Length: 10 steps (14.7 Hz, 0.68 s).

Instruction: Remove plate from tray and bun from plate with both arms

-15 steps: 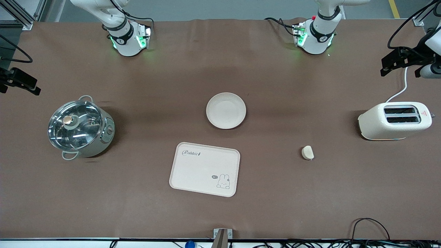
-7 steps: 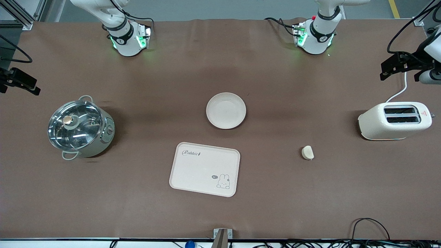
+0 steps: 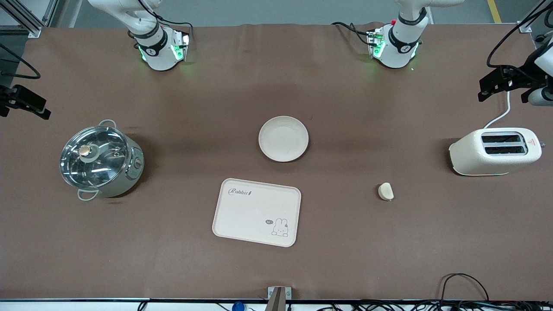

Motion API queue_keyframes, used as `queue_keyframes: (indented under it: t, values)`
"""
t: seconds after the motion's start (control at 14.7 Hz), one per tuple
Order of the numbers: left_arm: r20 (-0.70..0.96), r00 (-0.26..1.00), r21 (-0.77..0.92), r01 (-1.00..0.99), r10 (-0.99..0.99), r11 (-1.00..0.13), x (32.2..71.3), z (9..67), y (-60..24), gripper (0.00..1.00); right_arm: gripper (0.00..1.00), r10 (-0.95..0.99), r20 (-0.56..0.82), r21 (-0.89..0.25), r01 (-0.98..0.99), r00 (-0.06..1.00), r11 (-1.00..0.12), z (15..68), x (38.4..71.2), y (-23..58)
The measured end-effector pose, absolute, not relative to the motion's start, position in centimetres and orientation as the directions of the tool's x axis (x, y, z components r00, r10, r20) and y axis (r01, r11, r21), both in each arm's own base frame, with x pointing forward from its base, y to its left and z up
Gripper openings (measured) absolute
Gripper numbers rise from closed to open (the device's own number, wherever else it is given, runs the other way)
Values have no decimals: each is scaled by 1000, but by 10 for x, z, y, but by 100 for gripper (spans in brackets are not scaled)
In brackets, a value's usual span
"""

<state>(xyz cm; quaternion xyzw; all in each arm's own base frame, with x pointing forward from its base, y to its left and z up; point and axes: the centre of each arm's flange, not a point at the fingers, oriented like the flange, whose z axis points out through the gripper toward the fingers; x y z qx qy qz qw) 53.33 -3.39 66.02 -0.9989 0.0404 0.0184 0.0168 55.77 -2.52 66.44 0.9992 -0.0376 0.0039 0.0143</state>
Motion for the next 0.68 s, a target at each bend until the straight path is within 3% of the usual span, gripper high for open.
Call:
queue_keyframes:
  t: [0.68]
  values:
    - [-52,994,-32,-100,-99,-994,531,659,-44,100,100,-75,9,28,-75,997,-997,664,558,-25]
